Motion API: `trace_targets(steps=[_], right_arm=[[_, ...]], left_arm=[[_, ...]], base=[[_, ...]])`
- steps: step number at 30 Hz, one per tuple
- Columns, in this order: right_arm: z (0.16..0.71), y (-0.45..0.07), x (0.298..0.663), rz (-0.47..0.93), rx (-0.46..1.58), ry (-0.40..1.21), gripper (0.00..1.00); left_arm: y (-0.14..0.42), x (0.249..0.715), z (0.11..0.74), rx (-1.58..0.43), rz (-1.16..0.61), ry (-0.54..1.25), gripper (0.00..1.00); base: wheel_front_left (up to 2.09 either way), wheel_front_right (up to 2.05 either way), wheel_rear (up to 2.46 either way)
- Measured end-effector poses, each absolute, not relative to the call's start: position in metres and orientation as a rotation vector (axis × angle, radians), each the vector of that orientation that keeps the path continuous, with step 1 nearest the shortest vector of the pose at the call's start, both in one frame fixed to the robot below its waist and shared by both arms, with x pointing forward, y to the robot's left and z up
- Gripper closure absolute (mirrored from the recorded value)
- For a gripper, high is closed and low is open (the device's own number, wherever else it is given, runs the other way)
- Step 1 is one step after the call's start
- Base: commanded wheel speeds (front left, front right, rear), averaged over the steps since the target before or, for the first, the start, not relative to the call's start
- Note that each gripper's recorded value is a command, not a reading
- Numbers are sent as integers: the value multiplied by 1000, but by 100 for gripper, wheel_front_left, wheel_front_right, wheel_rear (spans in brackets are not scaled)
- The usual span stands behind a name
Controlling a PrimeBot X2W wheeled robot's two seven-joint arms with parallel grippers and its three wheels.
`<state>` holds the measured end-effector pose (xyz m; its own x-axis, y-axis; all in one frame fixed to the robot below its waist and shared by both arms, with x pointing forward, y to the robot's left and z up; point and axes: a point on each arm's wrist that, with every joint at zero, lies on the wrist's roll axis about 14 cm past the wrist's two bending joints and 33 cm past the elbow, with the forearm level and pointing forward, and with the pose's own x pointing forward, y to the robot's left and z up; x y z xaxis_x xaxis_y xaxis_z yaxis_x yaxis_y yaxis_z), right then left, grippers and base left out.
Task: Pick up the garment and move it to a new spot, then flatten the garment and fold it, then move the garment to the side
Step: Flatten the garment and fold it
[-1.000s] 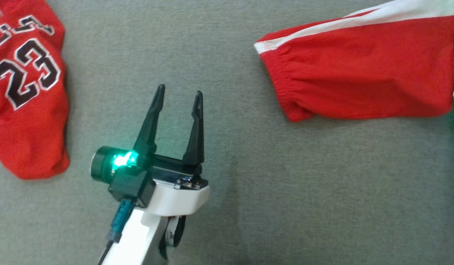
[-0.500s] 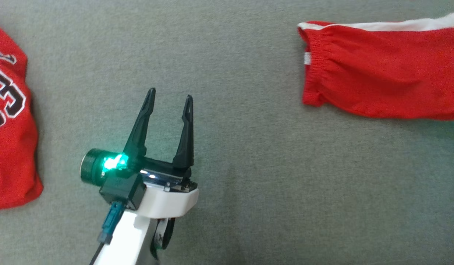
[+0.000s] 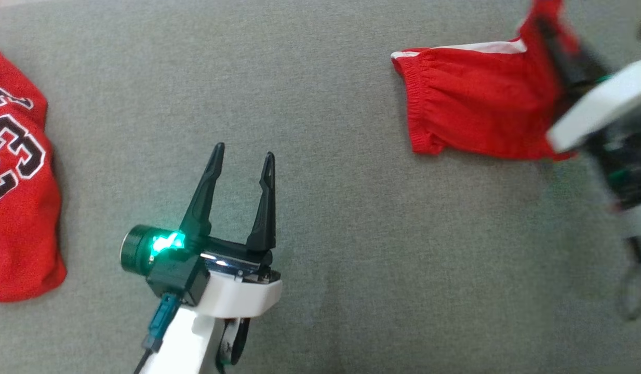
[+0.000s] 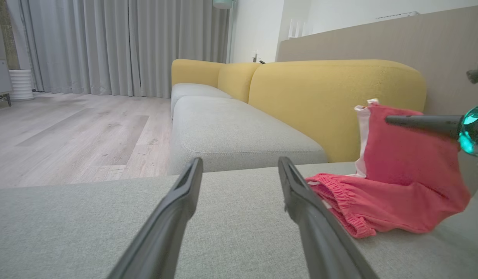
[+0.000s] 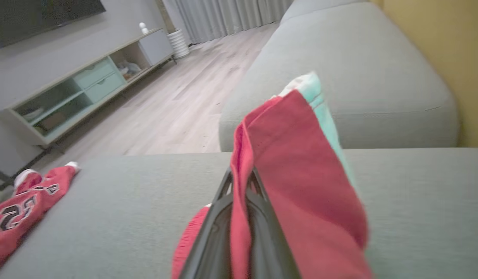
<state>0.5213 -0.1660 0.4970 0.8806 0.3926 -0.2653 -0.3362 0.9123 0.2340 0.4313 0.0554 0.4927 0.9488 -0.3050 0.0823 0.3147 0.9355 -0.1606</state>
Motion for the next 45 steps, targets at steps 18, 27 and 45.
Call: trace_targets(steps=[18, 27, 45], right_arm=[[517, -130, 501, 318, 330, 11, 0], [484, -156, 421, 267, 160, 28, 0], [464, -152, 339, 214, 131, 77, 0]], left_arm=[[83, 419, 509, -190, -226, -88, 0], [114, 382, 510, -175, -118, -77, 0], [134, 320, 472, -141, -82, 36, 0]], base=[[0, 0, 0], [0, 0, 0], [0, 0, 0]])
